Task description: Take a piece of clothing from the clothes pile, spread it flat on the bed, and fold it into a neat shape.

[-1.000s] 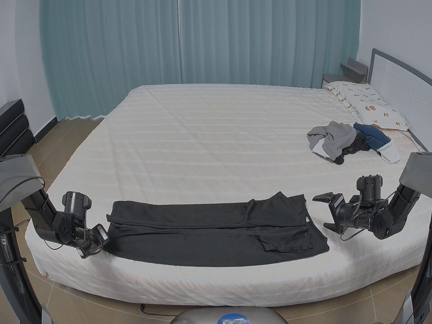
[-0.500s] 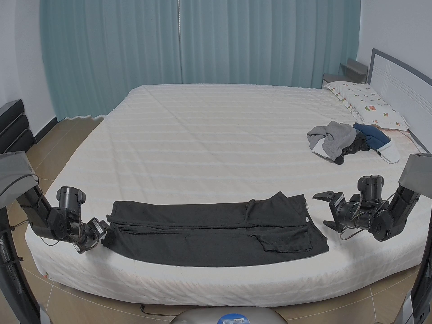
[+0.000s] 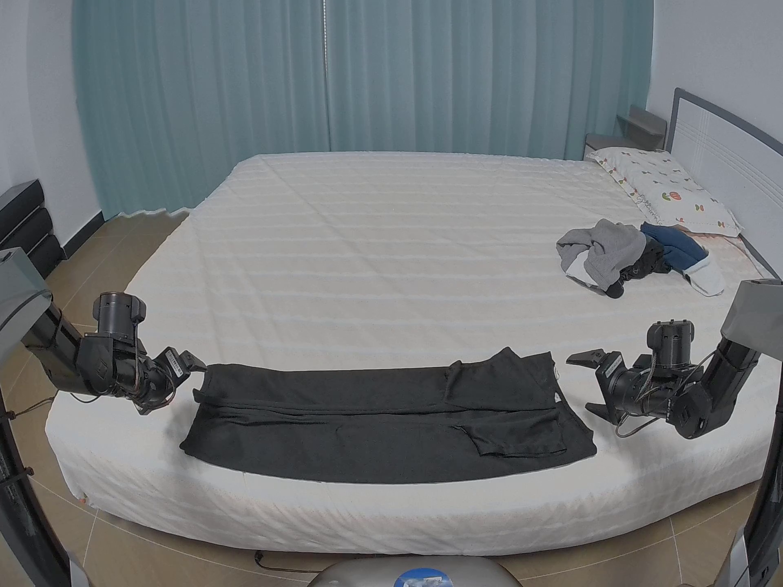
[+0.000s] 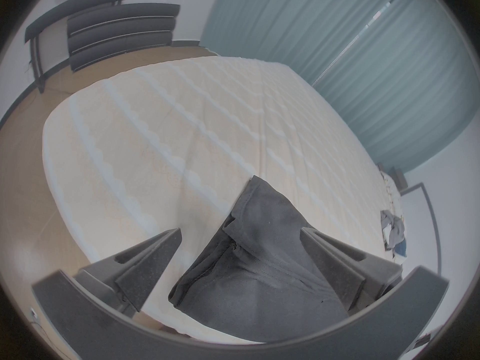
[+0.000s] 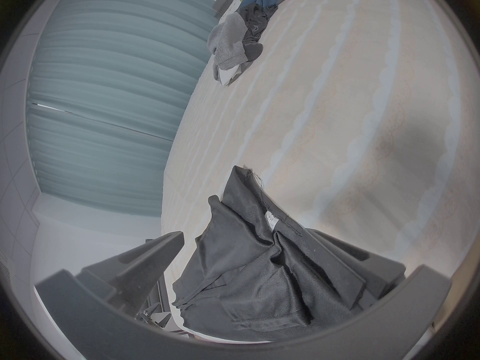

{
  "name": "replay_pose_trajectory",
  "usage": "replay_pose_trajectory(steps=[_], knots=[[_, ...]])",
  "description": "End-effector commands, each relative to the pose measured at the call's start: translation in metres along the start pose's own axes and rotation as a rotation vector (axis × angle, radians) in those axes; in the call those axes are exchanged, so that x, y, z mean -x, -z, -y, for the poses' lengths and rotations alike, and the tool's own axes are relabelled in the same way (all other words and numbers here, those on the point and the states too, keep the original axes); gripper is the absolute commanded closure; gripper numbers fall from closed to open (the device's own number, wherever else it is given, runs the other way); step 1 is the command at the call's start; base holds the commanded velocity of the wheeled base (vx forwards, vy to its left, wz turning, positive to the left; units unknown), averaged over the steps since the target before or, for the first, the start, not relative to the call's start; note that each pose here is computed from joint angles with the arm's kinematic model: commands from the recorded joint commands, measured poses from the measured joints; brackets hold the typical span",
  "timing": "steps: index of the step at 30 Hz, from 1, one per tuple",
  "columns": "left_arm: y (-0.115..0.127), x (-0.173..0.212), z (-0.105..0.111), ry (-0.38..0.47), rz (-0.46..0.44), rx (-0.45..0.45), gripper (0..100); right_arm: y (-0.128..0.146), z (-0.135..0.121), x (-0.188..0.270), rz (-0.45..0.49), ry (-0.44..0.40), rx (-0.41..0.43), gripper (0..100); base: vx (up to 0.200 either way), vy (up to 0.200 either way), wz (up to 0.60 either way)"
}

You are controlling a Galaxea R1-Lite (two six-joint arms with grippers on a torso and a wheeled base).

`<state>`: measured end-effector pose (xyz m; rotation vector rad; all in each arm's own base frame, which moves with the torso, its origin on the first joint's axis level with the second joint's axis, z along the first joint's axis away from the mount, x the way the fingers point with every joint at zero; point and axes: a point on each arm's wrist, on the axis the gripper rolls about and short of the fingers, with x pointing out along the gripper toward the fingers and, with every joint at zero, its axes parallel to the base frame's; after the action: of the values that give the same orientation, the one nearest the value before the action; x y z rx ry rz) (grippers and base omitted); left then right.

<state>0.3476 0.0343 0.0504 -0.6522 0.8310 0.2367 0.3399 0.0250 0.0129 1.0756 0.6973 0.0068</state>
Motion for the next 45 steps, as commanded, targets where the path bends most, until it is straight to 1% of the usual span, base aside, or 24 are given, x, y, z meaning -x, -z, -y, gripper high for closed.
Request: replay_pose_trajectory(steps=[1,3,6,8,10,13,14,16,20,23,26,27,30,34,39,45], knots=[[0.004,-0.026,-0.003,-0.02,-0.046,-0.038,0,0.003,0.002,-0.003,-0.009,0.008,0.0,0,0.0,0.0,0.0],[0.008,-0.032,-0.005,-0.026,-0.062,-0.044,0,0.003,0.002,-0.003,-0.01,0.007,0.0,0,0.0,0.0,0.0],[0.016,-0.049,-0.006,0.009,-0.094,-0.06,0,0.002,0.002,-0.004,-0.01,0.006,0.0,0,0.0,0.0,0.0],[0.017,-0.051,-0.006,0.028,-0.094,-0.067,0,0.002,0.003,-0.005,-0.01,0.007,0.0,0,0.0,0.0,0.0],[0.016,-0.055,-0.006,0.053,-0.073,-0.085,0,0.003,0.005,-0.007,-0.013,0.012,-0.002,0,0.0,0.0,0.0],[0.018,-0.055,-0.005,0.053,-0.08,-0.104,0,0.004,0.005,-0.009,-0.025,0.011,-0.002,0,0.0,0.0,0.0],[0.021,-0.055,-0.005,0.051,-0.088,-0.129,0,0.005,0.005,-0.01,-0.036,0.007,-0.001,0,0.0,0.0,0.0],[0.024,-0.055,-0.006,0.051,-0.09,-0.147,0,0.006,0.006,-0.01,-0.045,0.005,-0.002,0,0.0,0.0,0.0],[0.025,-0.059,-0.007,0.052,-0.096,-0.156,0,0.006,0.006,-0.01,-0.049,0.003,-0.002,0,0.0,0.0,0.0],[0.025,-0.06,-0.006,0.062,-0.081,-0.161,0,0.006,0.007,-0.01,-0.051,0.005,-0.003,0,0.0,0.0,0.0],[0.032,-0.06,-0.003,0.064,-0.086,-0.176,0,0.006,0.007,-0.01,-0.051,0.005,-0.003,0,0.0,0.0,0.0],[0.034,-0.059,-0.002,0.059,-0.087,-0.181,100,0.006,0.007,-0.01,-0.051,0.007,-0.003,0,0.0,0.0,0.0],[0.036,-0.059,0.0,0.066,-0.08,-0.188,100,0.006,0.007,-0.01,-0.051,0.007,-0.003,0,0.0,0.0,0.0],[0.038,-0.057,-0.002,0.053,-0.065,-0.187,100,0.006,0.007,-0.01,-0.052,0.008,-0.004,0,0.0,0.0,0.0],[0.037,-0.054,-0.003,0.03,0.006,-0.193,100,0.006,0.007,-0.01,-0.059,0.002,-0.003,0,0.0,0.0,0.0],[0.038,-0.053,0.0,0.037,0.02,-0.198,100,0.007,0.007,-0.01,-0.063,0.002,-0.004,0,0.0,0.0,0.0]])
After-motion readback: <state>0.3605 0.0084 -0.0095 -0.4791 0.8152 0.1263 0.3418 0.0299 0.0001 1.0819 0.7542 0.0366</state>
